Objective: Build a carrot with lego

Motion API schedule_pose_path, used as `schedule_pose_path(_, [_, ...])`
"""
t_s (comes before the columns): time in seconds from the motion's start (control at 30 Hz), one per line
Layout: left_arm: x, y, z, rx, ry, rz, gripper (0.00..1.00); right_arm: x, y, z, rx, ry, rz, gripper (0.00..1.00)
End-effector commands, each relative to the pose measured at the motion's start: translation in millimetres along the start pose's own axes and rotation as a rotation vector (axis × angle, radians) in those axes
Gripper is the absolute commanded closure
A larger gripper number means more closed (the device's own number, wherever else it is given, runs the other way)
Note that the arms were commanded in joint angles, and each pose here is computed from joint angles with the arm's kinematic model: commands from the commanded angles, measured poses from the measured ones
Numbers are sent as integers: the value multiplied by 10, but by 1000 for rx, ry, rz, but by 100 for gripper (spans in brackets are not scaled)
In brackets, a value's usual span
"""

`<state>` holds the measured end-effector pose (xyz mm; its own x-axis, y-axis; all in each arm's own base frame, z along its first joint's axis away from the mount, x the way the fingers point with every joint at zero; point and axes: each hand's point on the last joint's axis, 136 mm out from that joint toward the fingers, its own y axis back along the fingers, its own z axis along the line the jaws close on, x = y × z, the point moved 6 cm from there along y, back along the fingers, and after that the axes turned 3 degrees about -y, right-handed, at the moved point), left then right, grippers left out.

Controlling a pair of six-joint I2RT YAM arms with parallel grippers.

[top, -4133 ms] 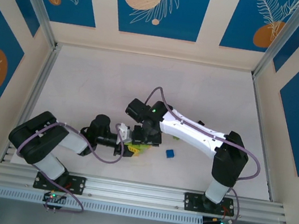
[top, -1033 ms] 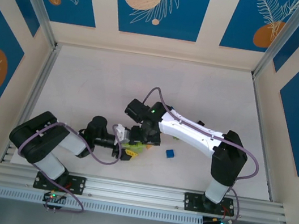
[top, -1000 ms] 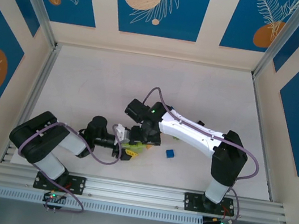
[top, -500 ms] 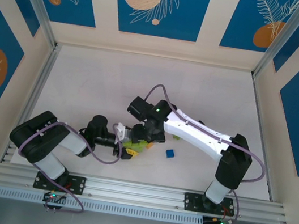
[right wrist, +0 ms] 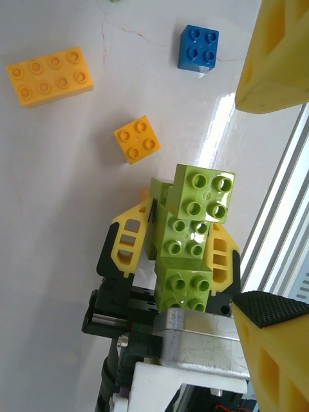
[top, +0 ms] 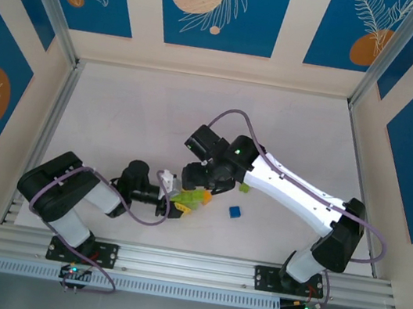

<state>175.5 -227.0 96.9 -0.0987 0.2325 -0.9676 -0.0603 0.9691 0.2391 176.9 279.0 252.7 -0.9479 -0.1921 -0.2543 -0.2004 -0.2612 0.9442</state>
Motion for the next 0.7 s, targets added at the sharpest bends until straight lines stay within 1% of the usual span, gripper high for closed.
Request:
schedule_pose_path(0.0, [-41,58,3,-18,-13,-33,50,21,-4,-37,6,12,10,25])
schedule_pose_path(0.1, [-50,69,9,-22,-14,-36,54,28,-15,-50,9,13,12,26])
schedule_pose_path(0.3, [-93,94,-4,-14,-22,-51,67,72,-54,-86,14,4,21,27])
schedule_pose_path(0.43, [-157,112,9,-3,-8,-76,69,91,-21,-148,26,6,5,27])
schedule_pose_path(0.47, [-182,124,24,-8,-1,-85,72,84,11,-172,30,7,-6,27])
schedule_pose_path(0.53, [-220,135,54,-16,22,-104,73,63,98,-221,31,11,-38,27])
schedule_pose_path(0.67, [-237,168,175,-63,97,-145,77,-47,396,-361,9,17,-155,27])
